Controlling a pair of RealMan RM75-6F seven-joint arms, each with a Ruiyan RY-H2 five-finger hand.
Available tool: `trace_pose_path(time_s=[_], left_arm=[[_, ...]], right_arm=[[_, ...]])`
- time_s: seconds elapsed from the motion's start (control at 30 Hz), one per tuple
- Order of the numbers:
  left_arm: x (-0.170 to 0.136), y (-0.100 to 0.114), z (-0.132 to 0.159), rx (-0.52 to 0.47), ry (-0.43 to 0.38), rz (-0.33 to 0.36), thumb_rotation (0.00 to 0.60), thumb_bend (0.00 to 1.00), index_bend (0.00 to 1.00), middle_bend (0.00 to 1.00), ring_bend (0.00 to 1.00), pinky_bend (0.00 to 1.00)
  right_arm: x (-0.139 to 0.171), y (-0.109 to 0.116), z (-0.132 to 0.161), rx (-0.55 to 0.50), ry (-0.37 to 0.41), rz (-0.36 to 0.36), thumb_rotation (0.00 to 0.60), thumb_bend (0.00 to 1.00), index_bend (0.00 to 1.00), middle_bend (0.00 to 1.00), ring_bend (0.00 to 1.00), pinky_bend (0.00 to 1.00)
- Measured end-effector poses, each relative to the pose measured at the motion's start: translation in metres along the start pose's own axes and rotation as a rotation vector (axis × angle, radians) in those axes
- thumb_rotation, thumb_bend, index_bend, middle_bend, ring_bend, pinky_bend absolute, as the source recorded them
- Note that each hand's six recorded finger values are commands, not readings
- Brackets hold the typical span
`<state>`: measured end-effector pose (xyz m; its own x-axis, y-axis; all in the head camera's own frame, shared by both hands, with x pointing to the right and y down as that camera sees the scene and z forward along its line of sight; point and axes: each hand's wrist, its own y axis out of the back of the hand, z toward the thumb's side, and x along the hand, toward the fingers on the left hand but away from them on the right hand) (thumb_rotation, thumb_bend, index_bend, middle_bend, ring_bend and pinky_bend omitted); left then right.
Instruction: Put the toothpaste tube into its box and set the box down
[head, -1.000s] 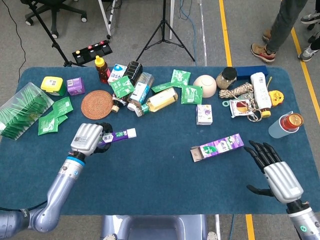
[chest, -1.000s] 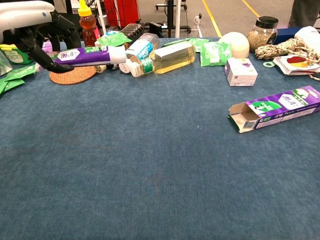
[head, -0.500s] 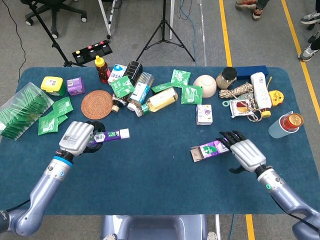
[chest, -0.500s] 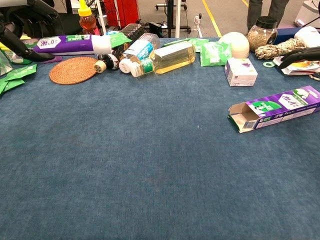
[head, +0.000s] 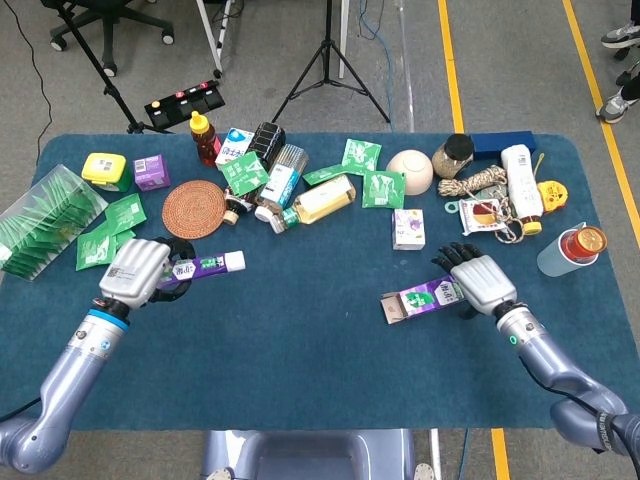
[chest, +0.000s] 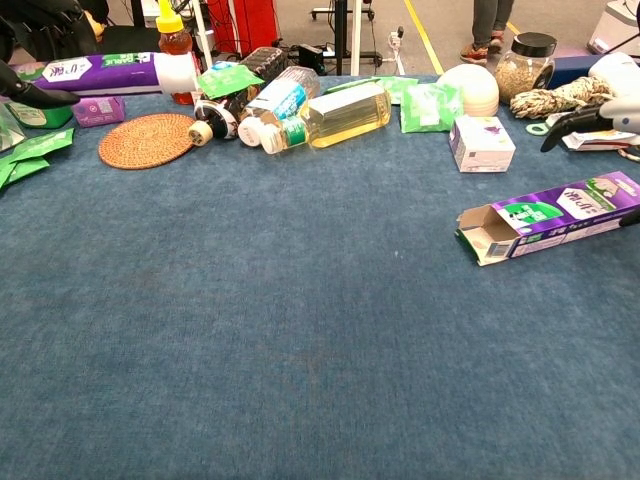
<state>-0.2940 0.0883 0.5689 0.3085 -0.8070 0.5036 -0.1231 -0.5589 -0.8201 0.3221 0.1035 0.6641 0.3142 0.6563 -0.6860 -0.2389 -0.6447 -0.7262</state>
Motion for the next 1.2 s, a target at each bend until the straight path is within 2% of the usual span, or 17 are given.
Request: trace_pose_path(time_s=[0.33, 0.53, 0.7, 0.9, 1.2], left_arm=[[-0.004, 0.003, -0.004, 0.008, 0.002, 0.005, 0.600, 0.35, 0.52, 0.44, 0.46, 0.68], [-0.004, 0.006, -0.009, 0.010, 0.014, 0.011, 0.600, 0.35, 0.52, 0.44, 0.46, 0.68], [-0.005, 0.004, -0.011, 0.010, 0.017, 0.005, 0.600, 0.35, 0.52, 0.44, 0.46, 0.68], [-0.005, 0.000, -0.011, 0.010, 0.013, -0.004, 0.600, 0.35, 0.52, 0.44, 0.46, 0.68], [-0.005, -0.005, -0.014, 0.005, 0.016, -0.012, 0.600, 0.35, 0.52, 0.44, 0.46, 0.68]], right_arm=[[-0.016, -0.013, -0.011, 0.055, -0.043, 0.019, 0.600, 0.01, 0.21, 0.17, 0.12, 0.14], [-0.024, -0.015, -0.017, 0.045, -0.061, 0.000, 0.600, 0.06, 0.32, 0.28, 0.24, 0.26], [-0.026, -0.019, -0.017, 0.017, -0.045, -0.010, 0.600, 0.11, 0.41, 0.37, 0.35, 0.39], [-0.027, -0.021, -0.015, -0.006, -0.027, -0.023, 0.600, 0.15, 0.47, 0.47, 0.45, 0.48], [-0.025, -0.019, -0.008, -0.074, -0.002, -0.046, 0.600, 0.20, 0.50, 0.52, 0.50, 0.55]])
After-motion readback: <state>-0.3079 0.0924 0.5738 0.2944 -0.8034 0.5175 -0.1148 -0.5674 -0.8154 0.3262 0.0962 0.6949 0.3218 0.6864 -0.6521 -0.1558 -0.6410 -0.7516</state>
